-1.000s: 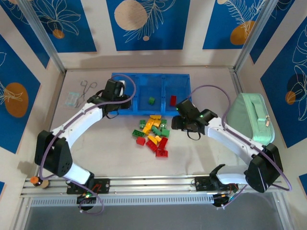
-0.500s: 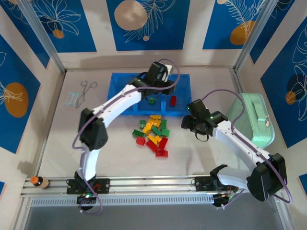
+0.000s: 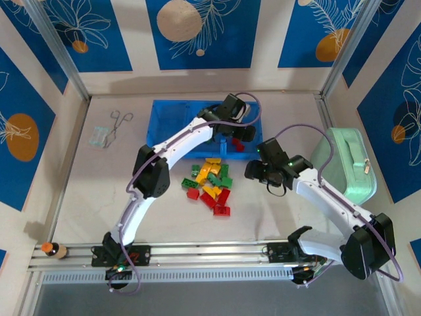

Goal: Sort the legos into containers by color
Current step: Place the lego in the container, then pick up the lego from the center of the table.

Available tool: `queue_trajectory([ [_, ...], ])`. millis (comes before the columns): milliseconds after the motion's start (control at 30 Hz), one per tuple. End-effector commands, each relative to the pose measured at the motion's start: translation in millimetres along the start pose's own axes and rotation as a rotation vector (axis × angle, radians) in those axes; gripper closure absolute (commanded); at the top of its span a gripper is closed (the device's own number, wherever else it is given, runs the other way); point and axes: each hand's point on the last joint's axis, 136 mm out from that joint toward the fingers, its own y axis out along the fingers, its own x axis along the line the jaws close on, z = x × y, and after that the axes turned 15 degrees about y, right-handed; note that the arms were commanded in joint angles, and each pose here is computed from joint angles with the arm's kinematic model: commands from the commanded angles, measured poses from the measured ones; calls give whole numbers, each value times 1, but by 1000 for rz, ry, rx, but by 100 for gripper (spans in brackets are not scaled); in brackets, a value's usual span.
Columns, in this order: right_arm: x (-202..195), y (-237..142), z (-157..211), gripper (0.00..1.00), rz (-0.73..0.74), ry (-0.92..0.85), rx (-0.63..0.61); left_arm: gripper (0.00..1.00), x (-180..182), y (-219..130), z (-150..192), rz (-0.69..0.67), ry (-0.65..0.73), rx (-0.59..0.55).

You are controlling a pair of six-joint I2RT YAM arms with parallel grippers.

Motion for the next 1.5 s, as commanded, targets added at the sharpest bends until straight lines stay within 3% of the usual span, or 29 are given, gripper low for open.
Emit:
queue_trajectory([
  [0,19,-2,5,32,-44,-79,5,13,-8,-65,-35,7,32,-102],
  [133,50,-4,16,33,-111,-222,6,14,-11,-121,-40,8,15,-209],
  [267,87,-2,35,36,-187,-398,60,14,-7,-173,-20,-10,-28,-322],
  [367,109,4,52,38,-194,-538,106,15,8,-193,21,-50,-82,-325],
  [567,129,32,89,43,-136,-724,223,21,45,-207,140,-137,-276,-258],
  [700,134,50,101,46,-94,-772,258,23,51,-201,227,-175,-363,-154],
  [867,136,67,108,49,-50,-801,281,25,48,-204,292,-197,-433,-98],
  [1033,130,84,117,51,5,-821,311,26,50,-214,313,-228,-449,-110],
  [1300,129,105,121,55,76,-834,310,27,52,-214,313,-240,-434,-107],
  [1467,123,113,125,63,132,-851,309,27,53,-215,316,-250,-426,-108],
])
